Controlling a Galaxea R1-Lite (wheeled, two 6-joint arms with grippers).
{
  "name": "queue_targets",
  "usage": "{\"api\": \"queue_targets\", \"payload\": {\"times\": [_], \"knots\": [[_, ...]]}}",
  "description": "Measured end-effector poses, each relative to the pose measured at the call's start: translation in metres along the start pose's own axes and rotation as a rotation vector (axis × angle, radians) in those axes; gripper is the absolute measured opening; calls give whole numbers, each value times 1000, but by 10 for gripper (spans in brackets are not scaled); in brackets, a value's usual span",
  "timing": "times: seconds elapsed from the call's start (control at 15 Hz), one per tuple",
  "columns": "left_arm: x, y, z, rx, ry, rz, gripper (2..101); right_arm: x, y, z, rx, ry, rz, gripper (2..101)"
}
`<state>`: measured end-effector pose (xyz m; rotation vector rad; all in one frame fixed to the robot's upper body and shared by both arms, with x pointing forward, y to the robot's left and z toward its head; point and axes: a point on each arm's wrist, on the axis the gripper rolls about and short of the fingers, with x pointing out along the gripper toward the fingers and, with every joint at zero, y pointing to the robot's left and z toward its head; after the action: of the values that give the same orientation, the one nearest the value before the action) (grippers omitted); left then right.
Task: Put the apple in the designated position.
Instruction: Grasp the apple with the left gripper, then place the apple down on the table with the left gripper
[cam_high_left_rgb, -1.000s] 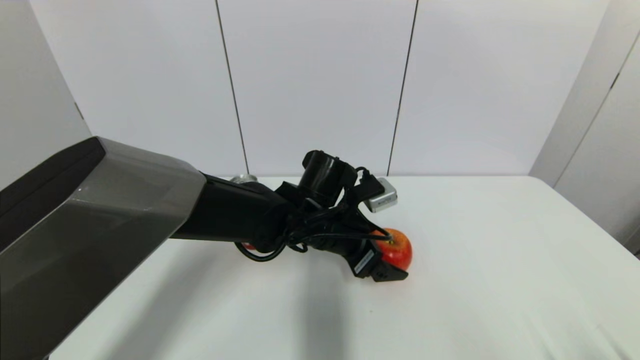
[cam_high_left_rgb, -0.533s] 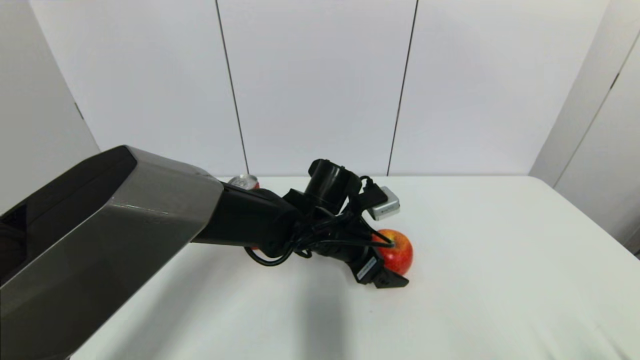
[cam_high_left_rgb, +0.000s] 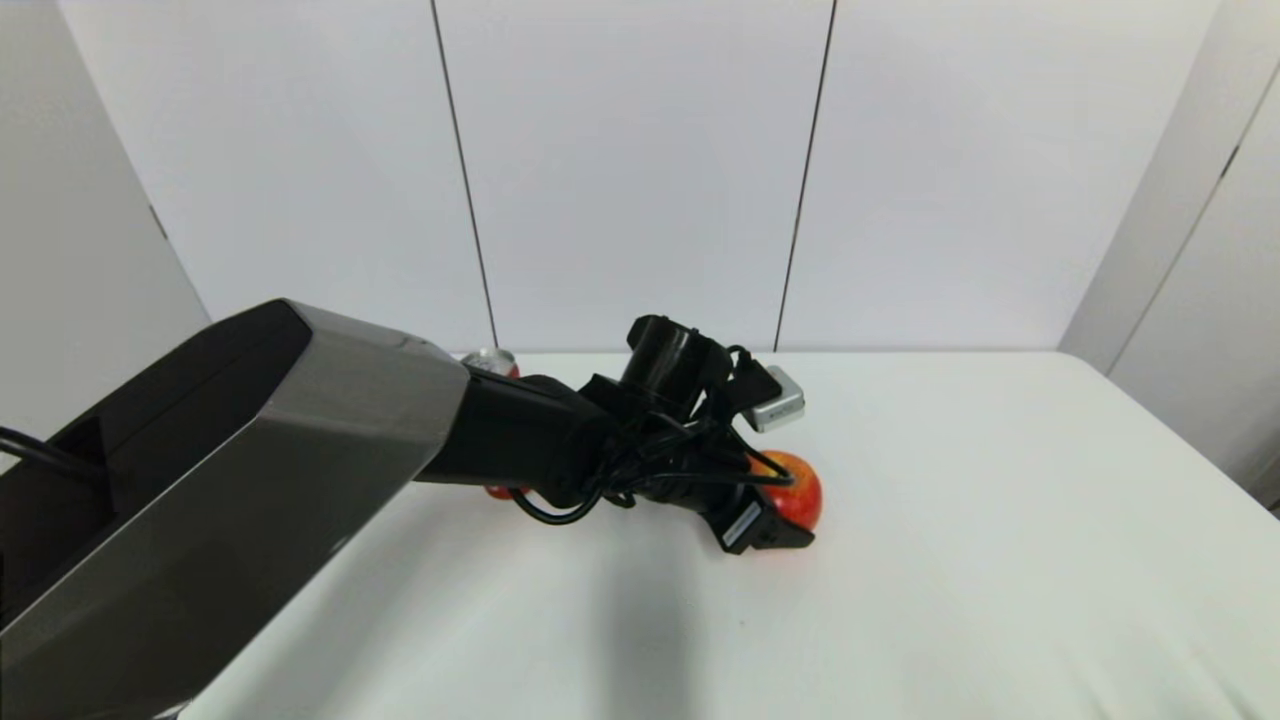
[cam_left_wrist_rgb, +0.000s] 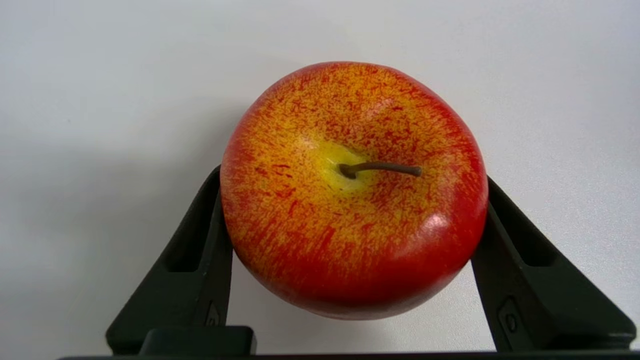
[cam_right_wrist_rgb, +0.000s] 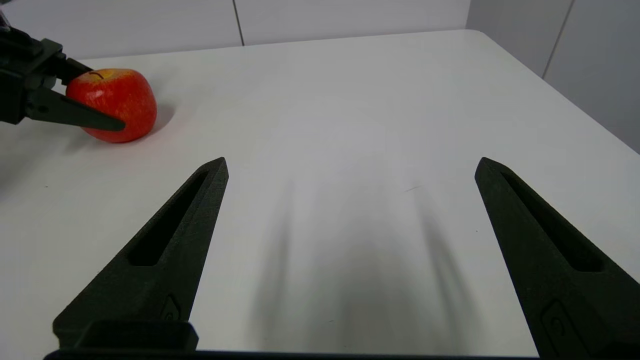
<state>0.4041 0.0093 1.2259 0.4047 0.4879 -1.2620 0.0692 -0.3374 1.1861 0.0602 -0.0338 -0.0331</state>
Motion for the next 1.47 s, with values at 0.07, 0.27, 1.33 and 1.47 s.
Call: {"api": "queue_targets", "payload": {"times": [0.07, 0.27, 1.33, 1.47], "knots": [[0, 0, 0, -2, 1, -1, 750, 0, 0, 0, -1, 0, 0, 977], [-8, -1, 8, -8, -17, 6, 747, 0, 0, 0, 0, 0, 0, 977], [-321, 63, -30, -142, -130, 819, 744, 0, 0, 0, -1, 0, 0, 977], [-324, 54, -62, -275, -92, 812, 744, 0, 0, 0, 0, 0, 0, 977]]}}
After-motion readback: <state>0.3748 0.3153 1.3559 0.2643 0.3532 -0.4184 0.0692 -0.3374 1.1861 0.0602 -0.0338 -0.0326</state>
